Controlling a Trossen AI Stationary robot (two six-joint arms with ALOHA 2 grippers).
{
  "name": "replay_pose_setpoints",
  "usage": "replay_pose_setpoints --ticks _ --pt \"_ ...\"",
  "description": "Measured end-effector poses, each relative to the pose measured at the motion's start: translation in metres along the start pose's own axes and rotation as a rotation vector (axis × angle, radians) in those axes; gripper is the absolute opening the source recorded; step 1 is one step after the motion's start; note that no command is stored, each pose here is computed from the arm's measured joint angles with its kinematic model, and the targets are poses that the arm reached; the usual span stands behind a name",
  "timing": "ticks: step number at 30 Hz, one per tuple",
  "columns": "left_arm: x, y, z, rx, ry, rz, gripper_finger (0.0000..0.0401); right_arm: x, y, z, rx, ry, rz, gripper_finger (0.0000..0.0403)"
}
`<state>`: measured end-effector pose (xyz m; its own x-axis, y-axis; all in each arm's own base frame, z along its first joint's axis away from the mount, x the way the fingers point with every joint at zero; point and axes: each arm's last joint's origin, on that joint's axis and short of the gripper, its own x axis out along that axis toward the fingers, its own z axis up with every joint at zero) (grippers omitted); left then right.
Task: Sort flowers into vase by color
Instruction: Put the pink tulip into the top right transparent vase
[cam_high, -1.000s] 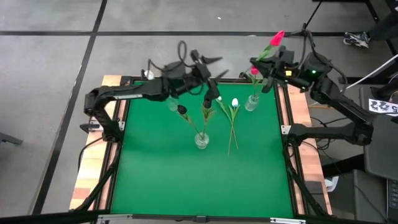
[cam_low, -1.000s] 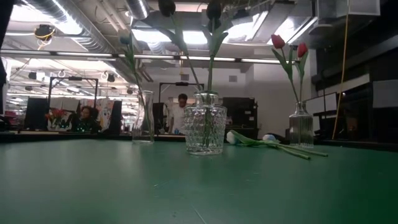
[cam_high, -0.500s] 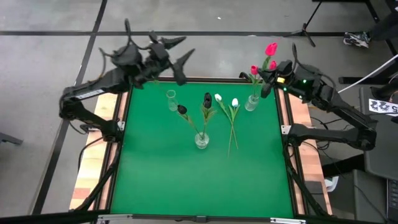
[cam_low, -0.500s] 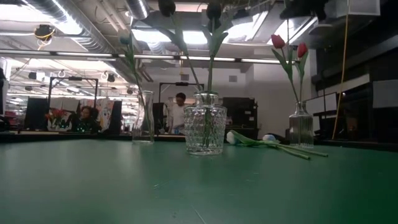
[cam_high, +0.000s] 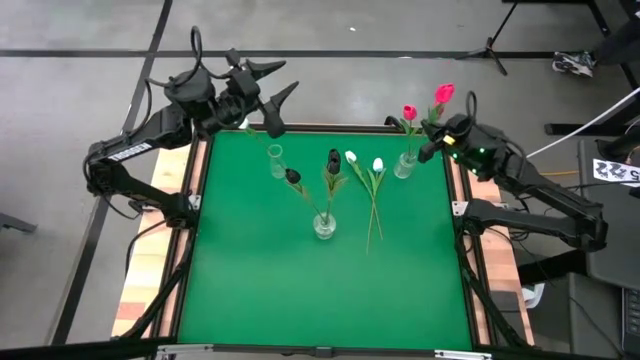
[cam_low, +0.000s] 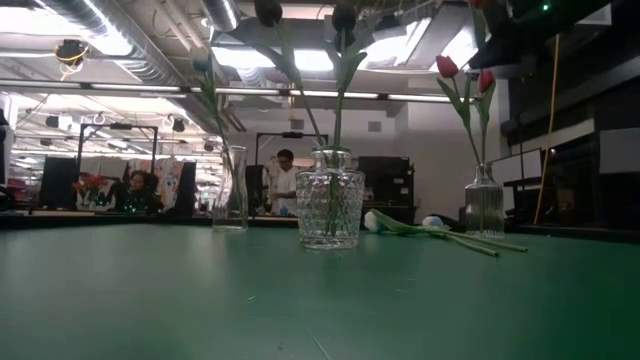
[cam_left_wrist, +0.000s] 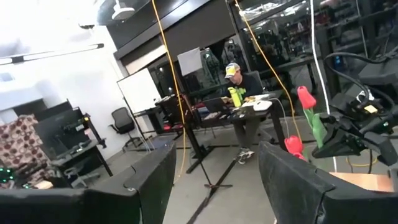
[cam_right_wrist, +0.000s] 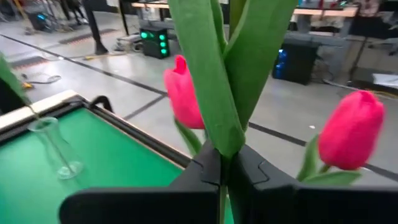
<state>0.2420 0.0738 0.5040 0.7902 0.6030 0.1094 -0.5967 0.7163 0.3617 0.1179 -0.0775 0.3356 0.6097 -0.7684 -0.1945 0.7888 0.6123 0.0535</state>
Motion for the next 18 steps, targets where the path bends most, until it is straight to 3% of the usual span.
replay_pose_setpoints --ticks 9,18 --pt "0.005 0.012 -0.006 -0.042 0.015 0.053 0.0223 0.004 -0.001 -0.006 -0.087 -0.009 -0.073 0.0006" --pt "0.009 0.024 -0.011 -0.070 0.033 0.106 0.0223 0.000 -0.001 0.001 -0.063 -0.080 -0.045 0.0007"
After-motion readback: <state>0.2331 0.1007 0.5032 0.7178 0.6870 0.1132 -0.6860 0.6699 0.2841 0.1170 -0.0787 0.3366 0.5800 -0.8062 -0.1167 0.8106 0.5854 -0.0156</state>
